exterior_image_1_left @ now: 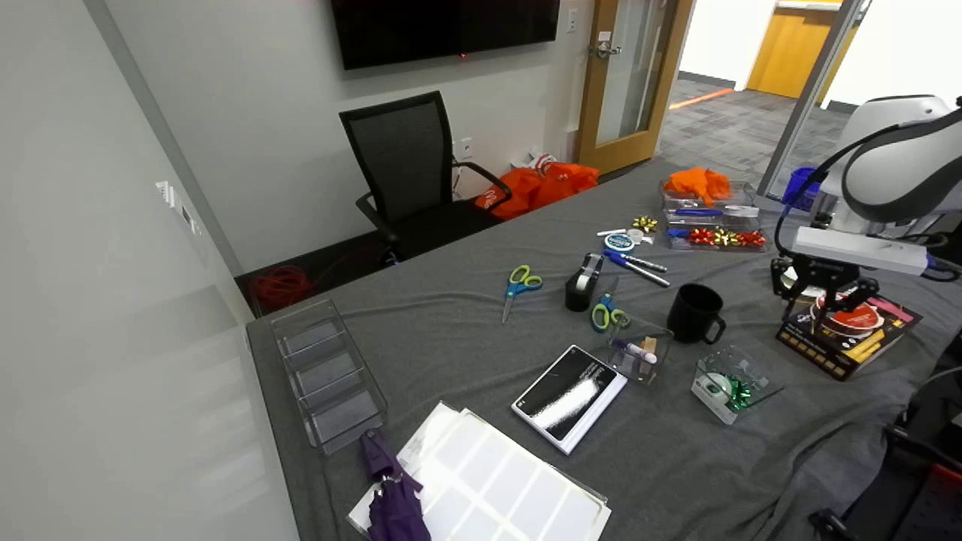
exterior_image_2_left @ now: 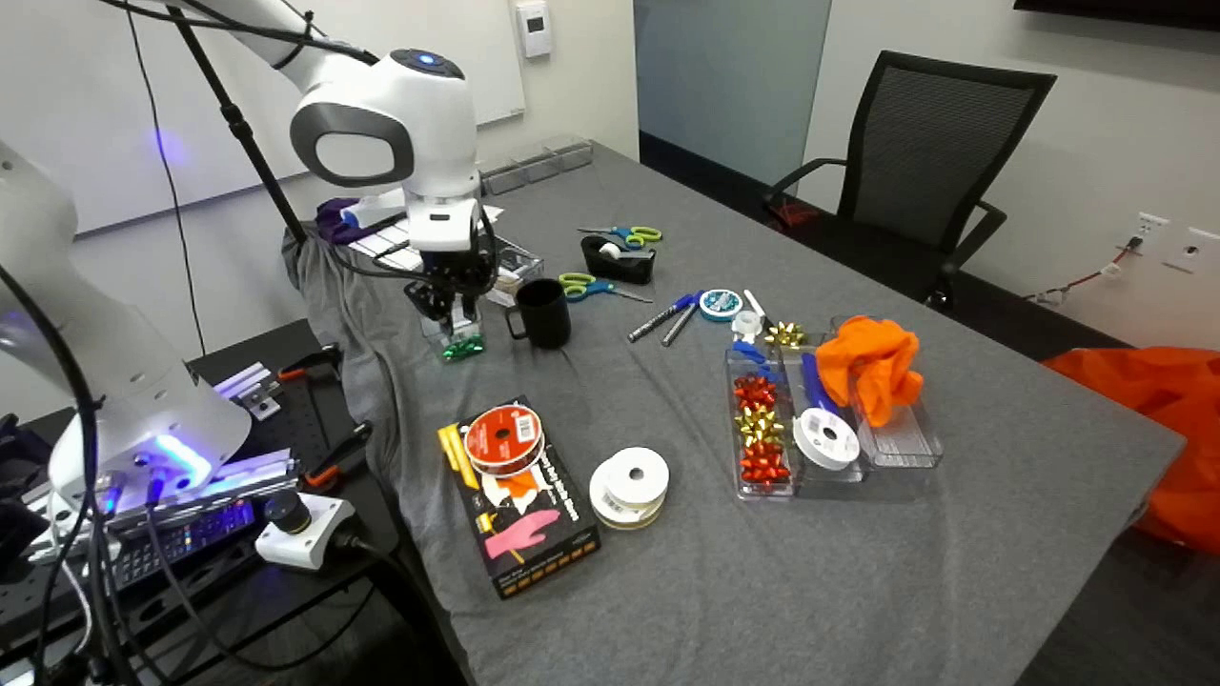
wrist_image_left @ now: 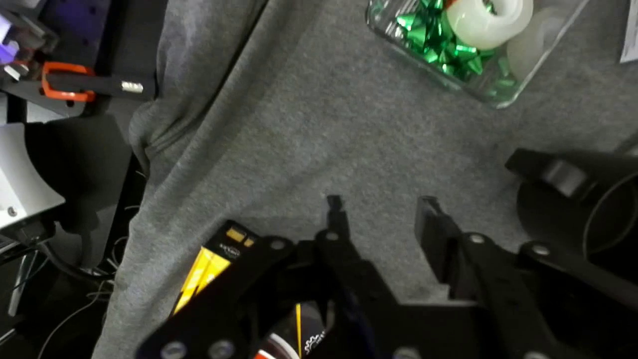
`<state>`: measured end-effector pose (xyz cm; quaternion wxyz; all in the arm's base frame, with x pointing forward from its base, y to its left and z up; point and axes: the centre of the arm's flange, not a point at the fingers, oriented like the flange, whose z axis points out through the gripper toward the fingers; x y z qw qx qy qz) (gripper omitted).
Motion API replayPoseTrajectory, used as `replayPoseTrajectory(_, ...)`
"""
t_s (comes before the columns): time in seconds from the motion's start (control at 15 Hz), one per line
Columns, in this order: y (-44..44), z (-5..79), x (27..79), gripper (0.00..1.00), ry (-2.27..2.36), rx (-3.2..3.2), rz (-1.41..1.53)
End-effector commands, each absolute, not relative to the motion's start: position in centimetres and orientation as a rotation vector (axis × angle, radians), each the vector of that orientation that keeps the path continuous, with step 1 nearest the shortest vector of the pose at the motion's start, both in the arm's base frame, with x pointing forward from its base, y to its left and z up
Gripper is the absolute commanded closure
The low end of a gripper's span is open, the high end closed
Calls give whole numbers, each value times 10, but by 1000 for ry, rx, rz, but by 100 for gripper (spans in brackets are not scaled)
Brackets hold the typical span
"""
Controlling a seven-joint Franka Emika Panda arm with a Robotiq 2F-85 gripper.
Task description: Remove the green and red ribbons from the clear case and put them in the bottom compartment of the clear case on the front right
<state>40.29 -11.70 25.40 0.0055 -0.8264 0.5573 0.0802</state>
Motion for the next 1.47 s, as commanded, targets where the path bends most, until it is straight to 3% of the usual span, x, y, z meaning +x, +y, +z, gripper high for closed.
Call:
replayPoseTrajectory(0.0,-75,273,377,26,1702,-2565,274)
replayPoseTrajectory(0.13,-64,275,373,12,1712,-2544,280)
replayPoseTrajectory(0.2,-76,267,389,30,1708,-2574,264)
replayPoseTrajectory(0.4,-68,271,384,12,1707,-2563,265)
replayPoseTrajectory(0.53,-68,271,383,12,1707,-2563,267)
replayPoseTrajectory(0.6,-68,270,383,3,1708,-2562,267)
replayPoseTrajectory(1.13,-22,256,404,0,1872,-2504,144)
replayPoseTrajectory(1.2,-17,252,407,10,1897,-2493,134)
replayPoseTrajectory(1.27,-12,247,408,27,1924,-2486,126)
replayPoseTrajectory(1.4,-4,236,408,42,1966,-2479,119)
